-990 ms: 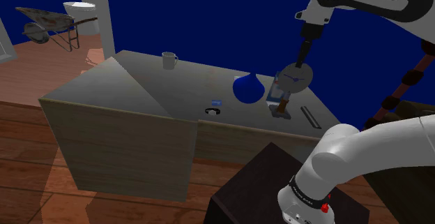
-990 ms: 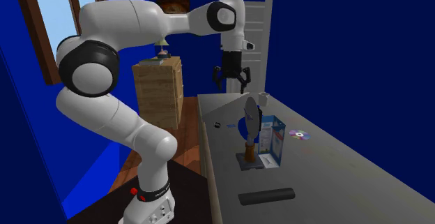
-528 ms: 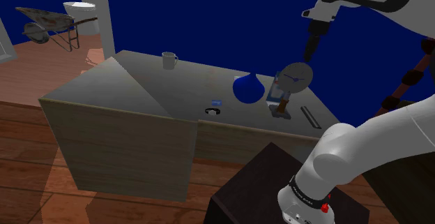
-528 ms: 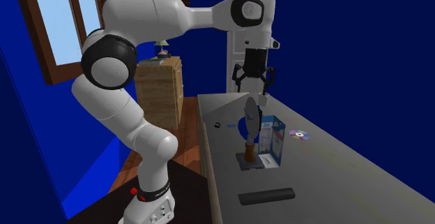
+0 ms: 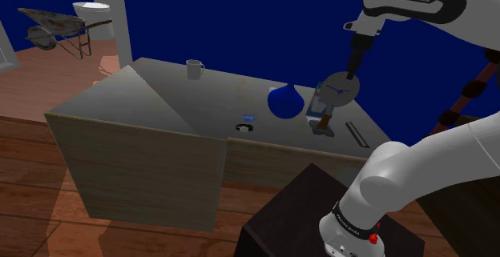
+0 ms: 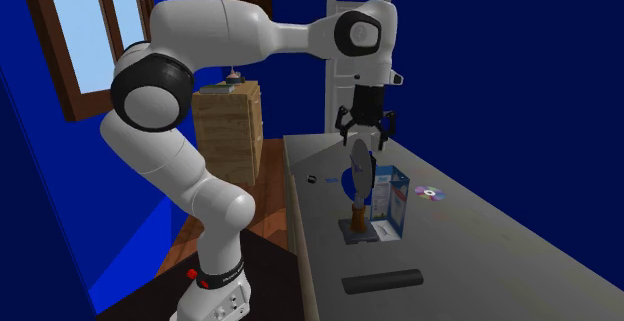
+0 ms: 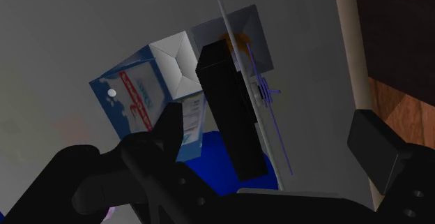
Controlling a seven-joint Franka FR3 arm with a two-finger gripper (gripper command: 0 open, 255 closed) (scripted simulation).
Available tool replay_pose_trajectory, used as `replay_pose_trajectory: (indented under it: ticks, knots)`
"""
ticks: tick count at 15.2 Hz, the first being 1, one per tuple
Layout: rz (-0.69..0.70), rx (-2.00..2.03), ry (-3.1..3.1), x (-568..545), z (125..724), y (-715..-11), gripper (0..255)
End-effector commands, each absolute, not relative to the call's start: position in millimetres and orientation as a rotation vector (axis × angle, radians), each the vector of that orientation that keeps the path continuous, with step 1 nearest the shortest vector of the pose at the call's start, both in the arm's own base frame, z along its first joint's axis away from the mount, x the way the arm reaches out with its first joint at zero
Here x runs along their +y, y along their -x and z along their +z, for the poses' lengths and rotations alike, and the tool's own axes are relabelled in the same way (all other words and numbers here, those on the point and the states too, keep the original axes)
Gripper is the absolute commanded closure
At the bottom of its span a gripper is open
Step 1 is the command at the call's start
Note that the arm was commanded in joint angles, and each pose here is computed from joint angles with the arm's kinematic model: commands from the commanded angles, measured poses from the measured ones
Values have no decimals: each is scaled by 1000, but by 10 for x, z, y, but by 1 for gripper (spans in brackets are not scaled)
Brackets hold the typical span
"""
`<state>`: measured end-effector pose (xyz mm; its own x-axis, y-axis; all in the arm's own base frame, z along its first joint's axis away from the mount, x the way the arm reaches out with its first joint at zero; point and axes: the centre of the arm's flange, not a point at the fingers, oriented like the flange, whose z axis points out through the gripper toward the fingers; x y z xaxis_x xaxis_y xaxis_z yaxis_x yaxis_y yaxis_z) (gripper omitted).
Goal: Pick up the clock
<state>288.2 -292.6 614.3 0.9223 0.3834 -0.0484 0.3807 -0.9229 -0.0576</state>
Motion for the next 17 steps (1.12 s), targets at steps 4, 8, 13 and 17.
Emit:
replay_pose_trajectory:
  ticks: [4,8,13,17]
  knots:
    - [90,-604,3034,-2920,6107,-2888,255]
    - [90,-604,3034,-2921,6106,-2888,255]
    - [90,-604,3034,-2921,6213,-2889,255]
    - [90,-604,3034,-2921,6424,-2889,255]
